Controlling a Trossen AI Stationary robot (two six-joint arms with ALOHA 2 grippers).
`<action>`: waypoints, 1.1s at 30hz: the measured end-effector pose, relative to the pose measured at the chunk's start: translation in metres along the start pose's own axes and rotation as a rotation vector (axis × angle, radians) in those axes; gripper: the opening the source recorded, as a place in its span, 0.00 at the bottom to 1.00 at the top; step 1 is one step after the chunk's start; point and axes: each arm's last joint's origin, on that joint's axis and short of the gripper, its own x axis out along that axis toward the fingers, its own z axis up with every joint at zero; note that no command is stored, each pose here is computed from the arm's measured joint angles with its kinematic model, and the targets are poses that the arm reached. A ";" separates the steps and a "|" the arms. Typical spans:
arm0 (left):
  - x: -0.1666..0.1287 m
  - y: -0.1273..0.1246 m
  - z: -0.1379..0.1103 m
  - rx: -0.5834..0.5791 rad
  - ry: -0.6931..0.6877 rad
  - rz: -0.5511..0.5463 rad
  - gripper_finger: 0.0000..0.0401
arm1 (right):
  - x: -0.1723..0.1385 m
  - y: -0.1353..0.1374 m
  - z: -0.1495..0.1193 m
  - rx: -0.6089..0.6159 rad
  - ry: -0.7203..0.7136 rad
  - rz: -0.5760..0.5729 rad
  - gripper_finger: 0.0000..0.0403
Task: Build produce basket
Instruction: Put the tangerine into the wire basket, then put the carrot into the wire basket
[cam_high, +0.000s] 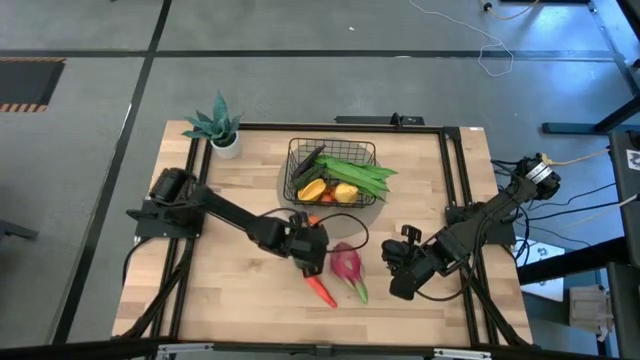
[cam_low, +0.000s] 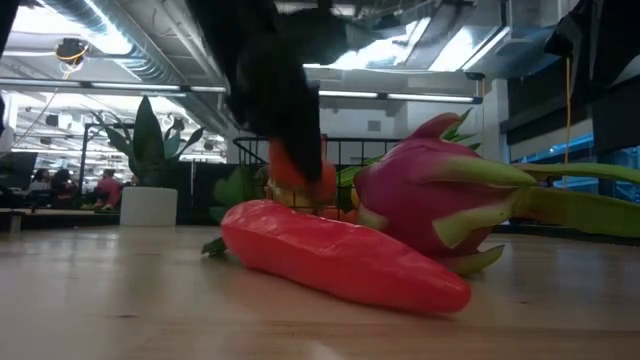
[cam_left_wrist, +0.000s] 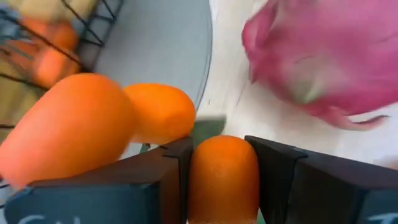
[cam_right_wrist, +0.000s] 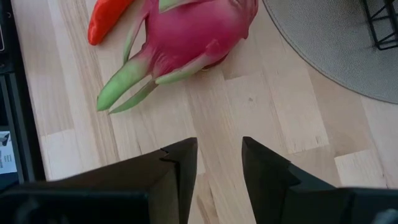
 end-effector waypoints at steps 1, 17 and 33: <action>-0.007 0.001 0.003 -0.005 -0.015 -0.010 0.26 | 0.000 0.000 0.000 0.000 0.000 0.000 0.29; -0.081 0.071 0.065 0.130 -0.353 0.172 0.26 | 0.000 0.000 0.000 0.001 -0.002 0.001 0.29; -0.052 0.150 0.084 -0.052 -0.293 0.174 0.50 | 0.000 0.000 0.001 0.002 -0.011 -0.001 0.29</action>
